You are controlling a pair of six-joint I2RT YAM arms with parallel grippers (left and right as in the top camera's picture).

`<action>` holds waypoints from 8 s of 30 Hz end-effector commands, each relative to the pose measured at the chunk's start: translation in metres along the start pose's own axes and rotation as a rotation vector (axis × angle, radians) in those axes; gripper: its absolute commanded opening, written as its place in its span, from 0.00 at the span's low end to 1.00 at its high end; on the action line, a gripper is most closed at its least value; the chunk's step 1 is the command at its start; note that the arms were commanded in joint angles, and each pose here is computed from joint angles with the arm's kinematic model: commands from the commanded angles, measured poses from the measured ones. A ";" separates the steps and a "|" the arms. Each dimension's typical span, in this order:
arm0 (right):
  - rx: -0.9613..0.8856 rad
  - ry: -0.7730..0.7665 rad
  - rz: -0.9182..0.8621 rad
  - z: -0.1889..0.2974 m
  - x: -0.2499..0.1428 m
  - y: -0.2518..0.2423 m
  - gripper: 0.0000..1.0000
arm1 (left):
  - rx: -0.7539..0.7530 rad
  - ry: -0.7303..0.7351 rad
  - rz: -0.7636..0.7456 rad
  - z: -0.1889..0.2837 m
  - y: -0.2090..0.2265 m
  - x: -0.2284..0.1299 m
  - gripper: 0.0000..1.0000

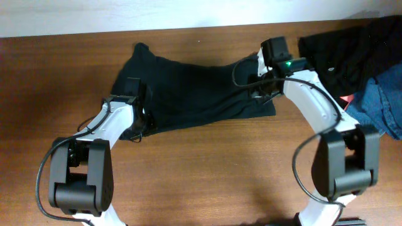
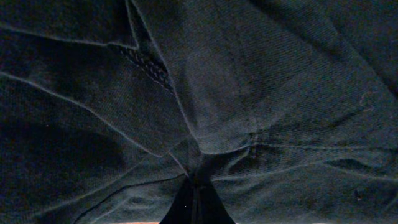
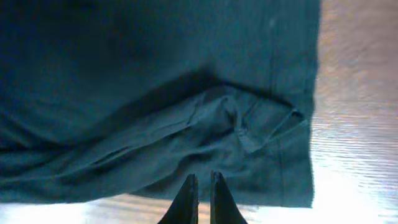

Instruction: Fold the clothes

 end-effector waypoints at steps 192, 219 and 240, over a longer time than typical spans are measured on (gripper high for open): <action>0.014 0.254 -0.056 -0.101 -0.062 -0.009 0.47 | 0.092 -0.206 -0.587 -0.002 -0.025 -0.011 0.14; 0.014 0.253 -0.056 -0.101 -0.062 -0.009 0.47 | 0.185 -0.375 -0.645 0.024 -0.037 0.022 0.00; 0.014 0.254 -0.056 -0.101 -0.062 -0.009 0.47 | 0.143 -0.604 -0.726 0.042 -0.057 0.058 0.64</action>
Point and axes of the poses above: each gripper's point midway between its finger pads, its own z axis back along the fingers, its own y axis along the line the jaws close on, x = y × z, the point moved 7 cm from there along z, back along the fingers, and after that the axes turned 12 degrees about z, right-handed, at the moved point
